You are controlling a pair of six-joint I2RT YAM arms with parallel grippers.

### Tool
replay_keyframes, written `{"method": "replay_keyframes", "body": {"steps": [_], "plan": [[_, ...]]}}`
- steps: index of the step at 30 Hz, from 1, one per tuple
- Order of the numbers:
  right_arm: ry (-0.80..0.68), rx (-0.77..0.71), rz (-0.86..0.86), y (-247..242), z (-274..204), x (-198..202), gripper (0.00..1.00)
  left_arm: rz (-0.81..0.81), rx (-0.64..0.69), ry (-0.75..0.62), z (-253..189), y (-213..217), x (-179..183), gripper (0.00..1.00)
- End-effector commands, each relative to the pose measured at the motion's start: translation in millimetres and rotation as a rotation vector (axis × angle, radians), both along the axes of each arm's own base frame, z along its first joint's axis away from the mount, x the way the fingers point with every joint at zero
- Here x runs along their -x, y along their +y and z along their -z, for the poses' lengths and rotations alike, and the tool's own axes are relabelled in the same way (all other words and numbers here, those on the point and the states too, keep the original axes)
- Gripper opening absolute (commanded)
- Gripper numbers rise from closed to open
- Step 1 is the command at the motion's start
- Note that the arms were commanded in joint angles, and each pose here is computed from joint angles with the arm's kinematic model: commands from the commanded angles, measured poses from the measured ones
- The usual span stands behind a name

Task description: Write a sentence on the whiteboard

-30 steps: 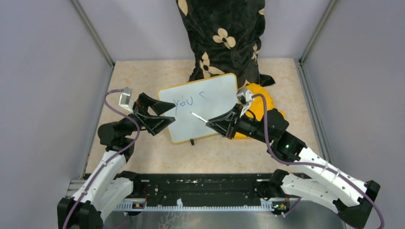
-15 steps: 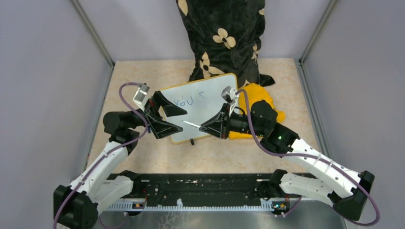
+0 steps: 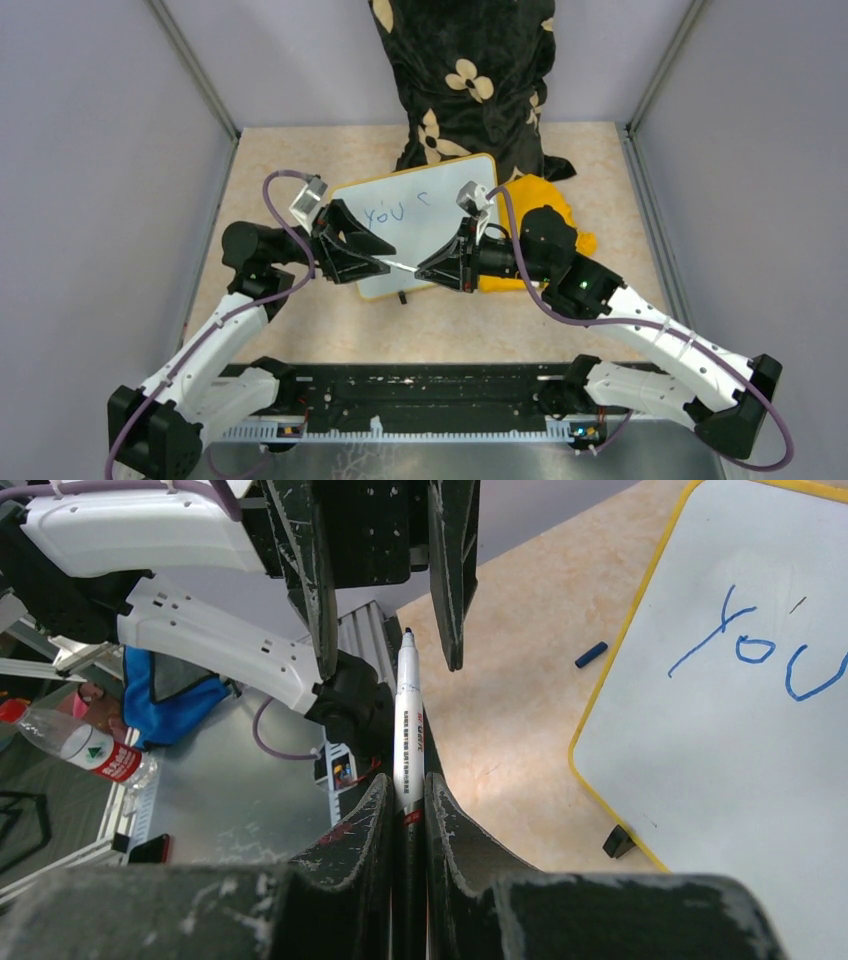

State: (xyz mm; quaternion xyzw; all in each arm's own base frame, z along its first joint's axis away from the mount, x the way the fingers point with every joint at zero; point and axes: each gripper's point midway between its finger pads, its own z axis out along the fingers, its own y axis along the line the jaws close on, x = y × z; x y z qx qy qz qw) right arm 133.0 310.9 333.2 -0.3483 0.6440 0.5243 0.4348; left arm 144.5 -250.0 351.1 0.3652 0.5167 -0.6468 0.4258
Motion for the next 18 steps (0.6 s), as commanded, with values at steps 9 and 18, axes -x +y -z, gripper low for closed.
{"method": "replay_keyframes", "body": {"steps": [9, 18], "plan": [[-0.073, -0.057, -0.007, -0.7, -33.3, 0.1, 0.0, 0.048, -0.053, -0.028, 0.9, -5.4, 4.4, 0.64], [-0.071, -0.062, -0.011, 2.1, -34.7, -0.9, 0.0, 0.043, -0.068, -0.039, 2.9, -7.8, 4.3, 0.46]]}}
